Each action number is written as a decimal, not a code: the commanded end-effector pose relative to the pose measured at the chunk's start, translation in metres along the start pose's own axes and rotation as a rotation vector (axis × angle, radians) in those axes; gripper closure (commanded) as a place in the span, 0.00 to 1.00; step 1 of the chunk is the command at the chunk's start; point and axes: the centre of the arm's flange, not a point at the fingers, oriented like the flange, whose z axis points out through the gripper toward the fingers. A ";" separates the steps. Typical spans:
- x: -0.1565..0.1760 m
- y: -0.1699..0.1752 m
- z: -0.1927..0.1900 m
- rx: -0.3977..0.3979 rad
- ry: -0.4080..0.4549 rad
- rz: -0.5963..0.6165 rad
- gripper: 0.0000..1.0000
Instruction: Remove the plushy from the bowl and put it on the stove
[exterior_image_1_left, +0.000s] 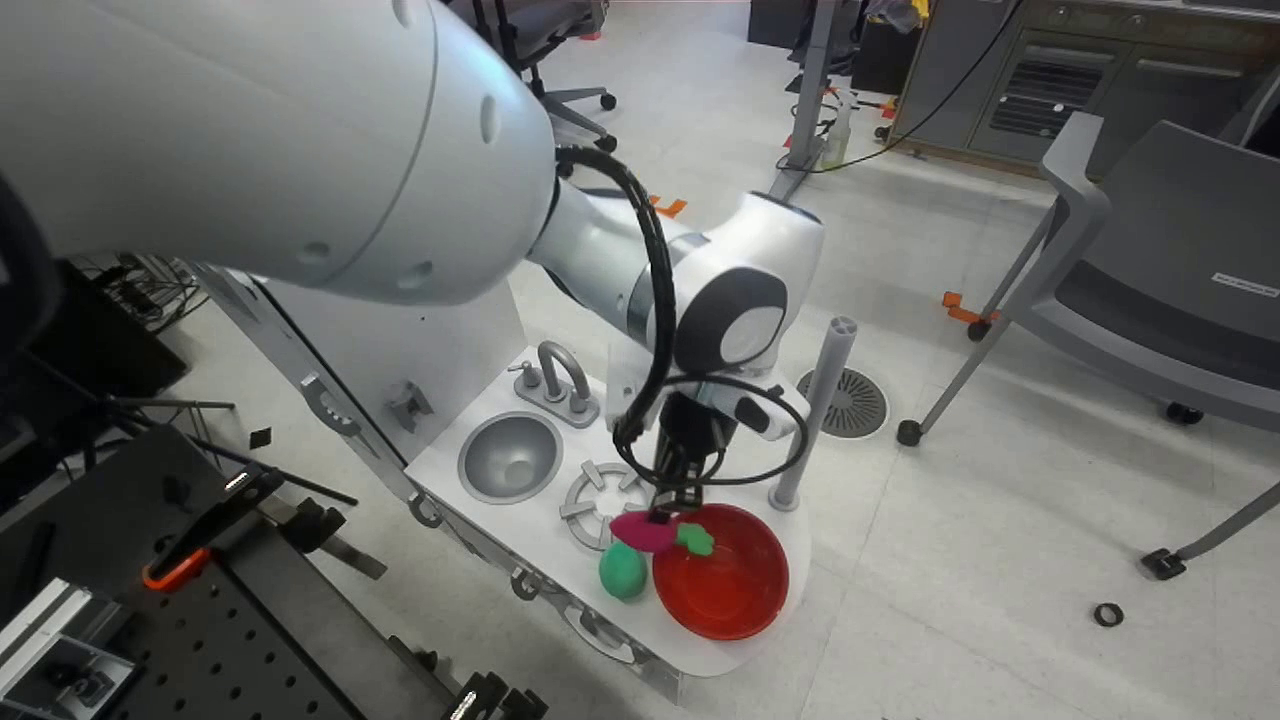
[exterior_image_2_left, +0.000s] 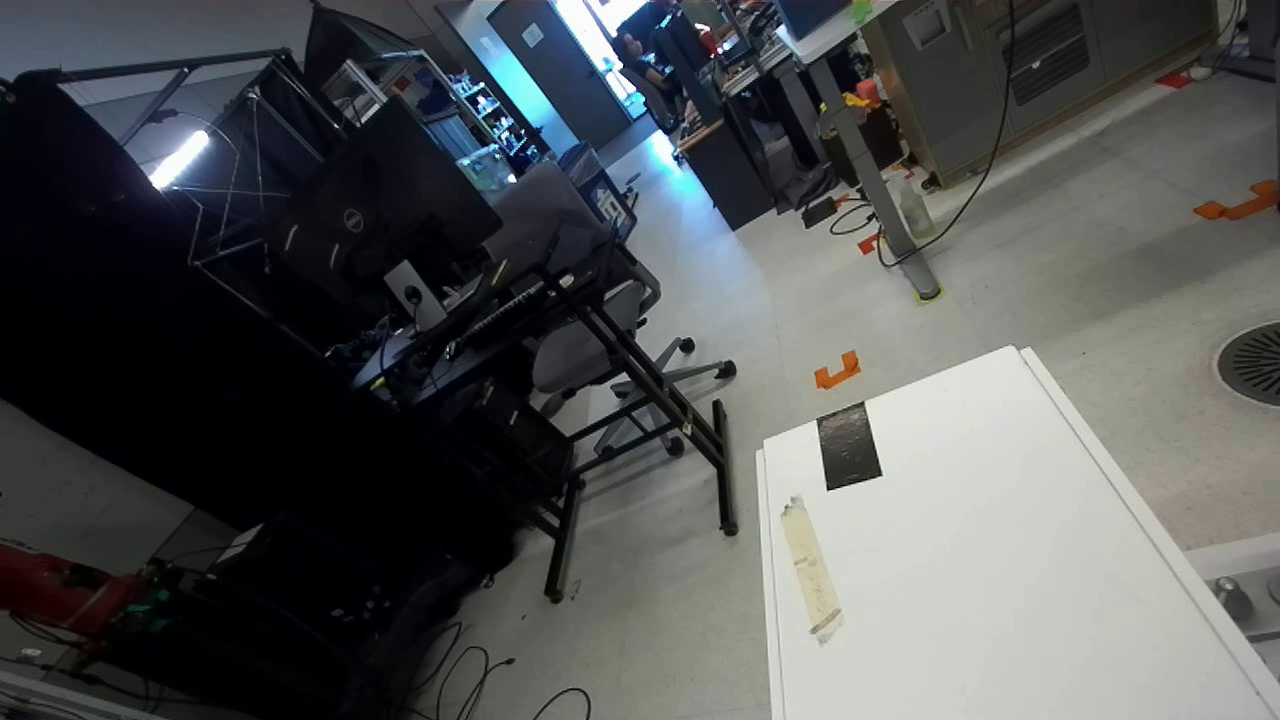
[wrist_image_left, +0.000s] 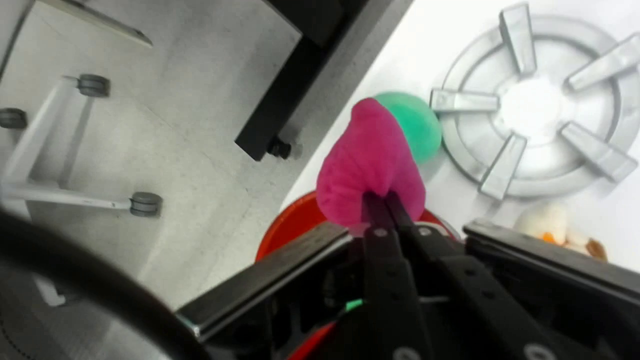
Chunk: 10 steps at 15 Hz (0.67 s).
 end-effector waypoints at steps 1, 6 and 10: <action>-0.027 -0.021 -0.022 -0.037 -0.090 -0.002 1.00; -0.026 -0.071 0.011 0.039 -0.026 -0.037 1.00; -0.028 -0.103 0.050 0.107 0.078 -0.073 1.00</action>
